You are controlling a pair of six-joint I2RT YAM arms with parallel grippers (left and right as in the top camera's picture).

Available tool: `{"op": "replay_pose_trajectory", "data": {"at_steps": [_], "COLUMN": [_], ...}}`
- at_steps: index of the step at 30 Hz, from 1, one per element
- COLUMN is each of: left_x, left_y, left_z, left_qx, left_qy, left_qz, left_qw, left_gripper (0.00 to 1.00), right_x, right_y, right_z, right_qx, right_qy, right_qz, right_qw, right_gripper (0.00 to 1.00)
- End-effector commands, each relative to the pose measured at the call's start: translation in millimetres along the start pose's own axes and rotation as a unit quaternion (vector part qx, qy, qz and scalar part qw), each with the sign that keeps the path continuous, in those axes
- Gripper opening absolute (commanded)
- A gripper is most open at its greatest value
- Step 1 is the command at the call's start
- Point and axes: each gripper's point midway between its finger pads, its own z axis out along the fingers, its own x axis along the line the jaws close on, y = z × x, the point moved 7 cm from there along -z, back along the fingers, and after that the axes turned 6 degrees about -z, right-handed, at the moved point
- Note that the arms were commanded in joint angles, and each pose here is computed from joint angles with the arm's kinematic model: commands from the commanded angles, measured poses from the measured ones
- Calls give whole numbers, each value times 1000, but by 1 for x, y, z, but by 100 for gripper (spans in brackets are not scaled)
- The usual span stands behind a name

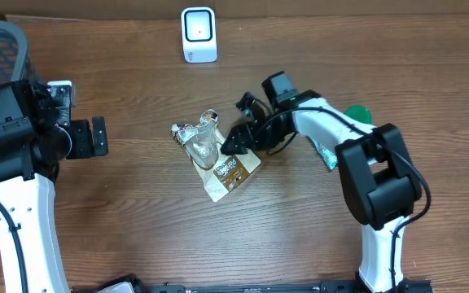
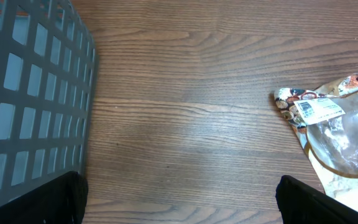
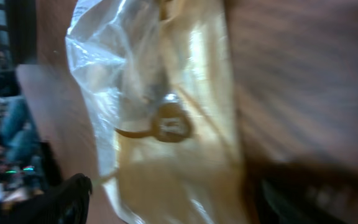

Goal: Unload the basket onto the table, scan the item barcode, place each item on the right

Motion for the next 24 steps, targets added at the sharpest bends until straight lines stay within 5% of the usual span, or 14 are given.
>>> {"op": "replay_pose_trajectory", "data": {"at_steps": [1, 8, 14, 19, 24], "left_x": [0, 0, 0, 0, 0], "left_y": [3, 3, 3, 3, 3], "left_z": [-4, -4, -4, -4, -4], "left_qx": [-9, -9, -9, -9, -9], "left_qy": [2, 2, 2, 2, 2], "left_qz": [-6, -6, -6, -6, -6], "left_qw": [1000, 1000, 1000, 1000, 1000], "left_gripper": [100, 99, 99, 100, 100], "right_x": [8, 28, 17, 6, 7], "right_y": [-9, -10, 2, 3, -2], "right_z": [22, 40, 43, 67, 77], "right_qx": [29, 41, 3, -7, 4], "right_qy": [5, 8, -38, -46, -47], "right_qz": [74, 99, 124, 157, 156], "right_qw": [997, 994, 992, 986, 987], "right_gripper": [82, 95, 95, 81, 51]}}
